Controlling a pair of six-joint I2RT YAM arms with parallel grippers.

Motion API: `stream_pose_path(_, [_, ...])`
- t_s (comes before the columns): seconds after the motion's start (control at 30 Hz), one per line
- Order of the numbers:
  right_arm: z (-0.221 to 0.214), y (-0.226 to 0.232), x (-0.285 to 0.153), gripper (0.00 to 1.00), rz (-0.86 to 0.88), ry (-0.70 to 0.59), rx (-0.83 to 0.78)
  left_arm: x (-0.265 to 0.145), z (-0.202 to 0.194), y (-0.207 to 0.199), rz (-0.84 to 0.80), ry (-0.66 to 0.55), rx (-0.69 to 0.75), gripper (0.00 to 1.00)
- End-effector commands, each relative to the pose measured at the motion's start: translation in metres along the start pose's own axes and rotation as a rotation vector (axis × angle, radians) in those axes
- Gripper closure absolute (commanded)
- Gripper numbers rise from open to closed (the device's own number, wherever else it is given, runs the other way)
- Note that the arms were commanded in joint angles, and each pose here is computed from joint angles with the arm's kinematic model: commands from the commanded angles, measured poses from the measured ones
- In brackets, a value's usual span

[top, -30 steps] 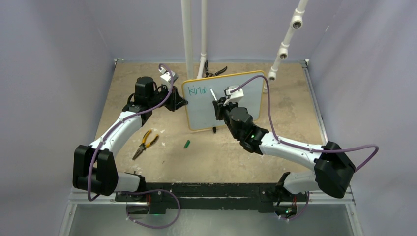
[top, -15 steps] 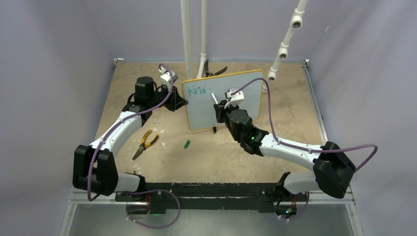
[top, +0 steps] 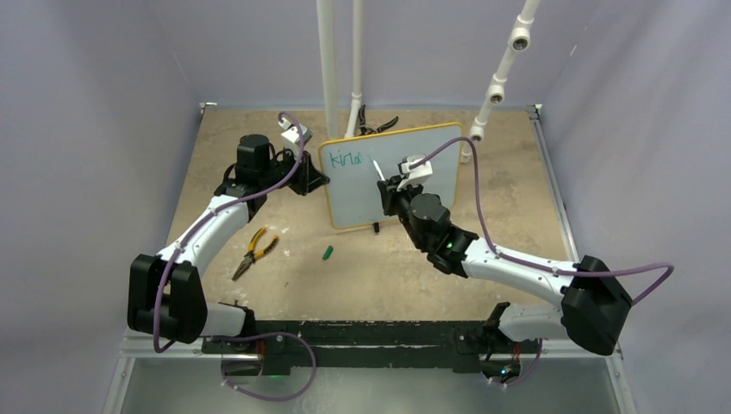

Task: Write a sentence on the whiteboard

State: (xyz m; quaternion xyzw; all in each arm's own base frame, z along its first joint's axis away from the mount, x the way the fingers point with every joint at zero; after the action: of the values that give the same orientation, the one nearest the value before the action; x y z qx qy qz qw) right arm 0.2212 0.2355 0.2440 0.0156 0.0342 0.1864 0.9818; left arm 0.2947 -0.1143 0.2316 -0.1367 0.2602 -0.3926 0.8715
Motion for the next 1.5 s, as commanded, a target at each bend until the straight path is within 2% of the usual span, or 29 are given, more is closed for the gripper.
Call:
stream_pose_path(0.0, [0.004,0.006,0.003,1.0,0.022,-0.02,-0.021,-0.003,0.019,-0.002,0.029,-0.075,0.075,1.0])
stream_pose_path(0.73, [0.011,0.016,0.013,1.0,0.057,-0.05,-0.056,-0.002,0.018,0.0,0.031,-0.071,0.072,1.0])
stream_pose_path(1.2, [0.001,0.016,0.023,1.0,-0.026,0.0,-0.051,-0.001,0.018,0.0,0.033,-0.068,0.071,1.0])
stream_pose_path(1.47, [0.01,0.014,0.023,1.0,-0.061,-0.029,-0.027,-0.001,0.018,0.0,0.032,-0.07,0.071,1.0])
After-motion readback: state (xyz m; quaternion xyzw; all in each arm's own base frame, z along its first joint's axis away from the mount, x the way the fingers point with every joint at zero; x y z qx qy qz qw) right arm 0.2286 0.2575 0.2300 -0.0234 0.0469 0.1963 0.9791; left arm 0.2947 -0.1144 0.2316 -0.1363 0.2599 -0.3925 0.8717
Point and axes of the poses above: each gripper's point midway between its finger pads, its own x axis out along the fingers, its own y axis along the line the jaws close on, z = x × y, the point moved 10 cm from there along -x, back along the fingers, and after that the axes turned 9 degrees about -x, right-handed, at the moved point
